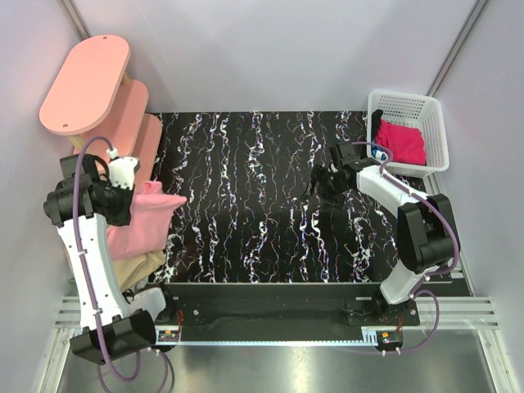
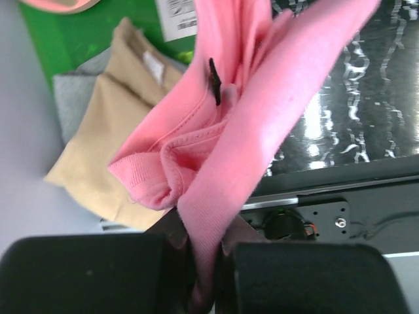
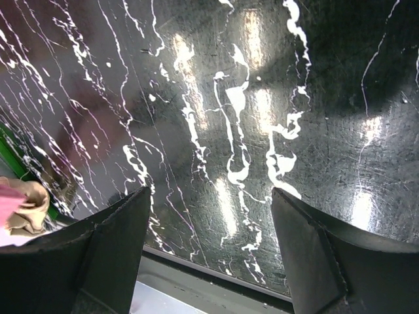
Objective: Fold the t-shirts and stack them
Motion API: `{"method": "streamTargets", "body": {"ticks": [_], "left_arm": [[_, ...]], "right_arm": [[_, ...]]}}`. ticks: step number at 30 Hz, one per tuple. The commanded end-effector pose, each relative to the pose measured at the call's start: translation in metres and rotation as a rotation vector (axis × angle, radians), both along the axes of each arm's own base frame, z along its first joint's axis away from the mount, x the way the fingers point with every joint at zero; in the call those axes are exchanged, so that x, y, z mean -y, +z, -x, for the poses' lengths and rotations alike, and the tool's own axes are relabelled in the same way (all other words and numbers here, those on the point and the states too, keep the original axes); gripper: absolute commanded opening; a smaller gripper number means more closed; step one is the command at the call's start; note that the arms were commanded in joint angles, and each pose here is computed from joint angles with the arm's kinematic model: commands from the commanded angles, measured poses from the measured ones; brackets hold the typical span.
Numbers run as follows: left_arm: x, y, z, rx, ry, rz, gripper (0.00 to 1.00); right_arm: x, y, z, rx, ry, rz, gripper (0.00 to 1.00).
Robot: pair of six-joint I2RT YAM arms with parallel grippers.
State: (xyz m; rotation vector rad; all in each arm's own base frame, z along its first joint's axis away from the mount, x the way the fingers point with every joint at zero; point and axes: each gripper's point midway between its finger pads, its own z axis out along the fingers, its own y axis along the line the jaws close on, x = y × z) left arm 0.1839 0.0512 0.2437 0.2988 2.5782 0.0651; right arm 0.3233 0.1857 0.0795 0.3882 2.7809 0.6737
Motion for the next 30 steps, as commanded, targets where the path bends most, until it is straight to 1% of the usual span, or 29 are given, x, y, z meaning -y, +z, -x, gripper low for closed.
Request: {"method": "streamTargets", "body": {"ticks": [1,3,4,7,11,12,15,18,20,22,25,30], "left_arm": [[0.003,-0.011,0.041,-0.113,-0.008,0.042,0.0],[0.0,-0.015,0.046,-0.113,-0.013,0.041,0.0],[-0.006,-0.018,0.049,-0.118,0.02,0.046,0.0],[-0.017,-0.028,0.056,-0.124,0.053,0.073,0.0],[-0.029,-0.045,0.057,-0.146,0.077,0.157,0.0],[-0.037,-0.052,0.057,-0.171,0.116,0.202,0.0],[-0.055,-0.065,0.051,-0.187,0.165,0.284,0.0],[-0.076,-0.079,0.048,-0.196,0.214,0.317,0.0],[-0.088,-0.086,0.046,-0.191,0.239,0.308,0.0],[-0.096,-0.097,0.046,-0.204,0.264,0.327,0.0],[-0.115,-0.107,0.044,-0.195,0.31,0.289,0.0],[-0.158,-0.114,0.041,-0.139,0.43,0.185,0.0]], "right_arm": [[0.003,0.015,-0.001,0.057,0.005,-0.003,0.81],[0.004,0.015,-0.001,0.06,0.007,0.0,0.81],[0.004,0.015,-0.001,0.062,0.006,0.001,0.81],[0.004,0.015,-0.002,0.061,0.005,0.002,0.81],[0.003,0.016,-0.003,0.062,0.007,-0.001,0.81],[0.003,0.017,-0.004,0.062,0.004,-0.003,0.81],[0.003,0.017,-0.004,0.064,0.005,0.002,0.81],[0.004,0.015,-0.003,0.061,0.006,0.005,0.81],[0.004,0.014,-0.003,0.058,0.004,0.006,0.81],[0.004,0.014,-0.003,0.056,0.007,0.005,0.81],[0.004,0.014,-0.002,0.054,0.008,0.003,0.81],[0.001,0.015,-0.001,0.051,0.016,-0.01,0.81]]}}
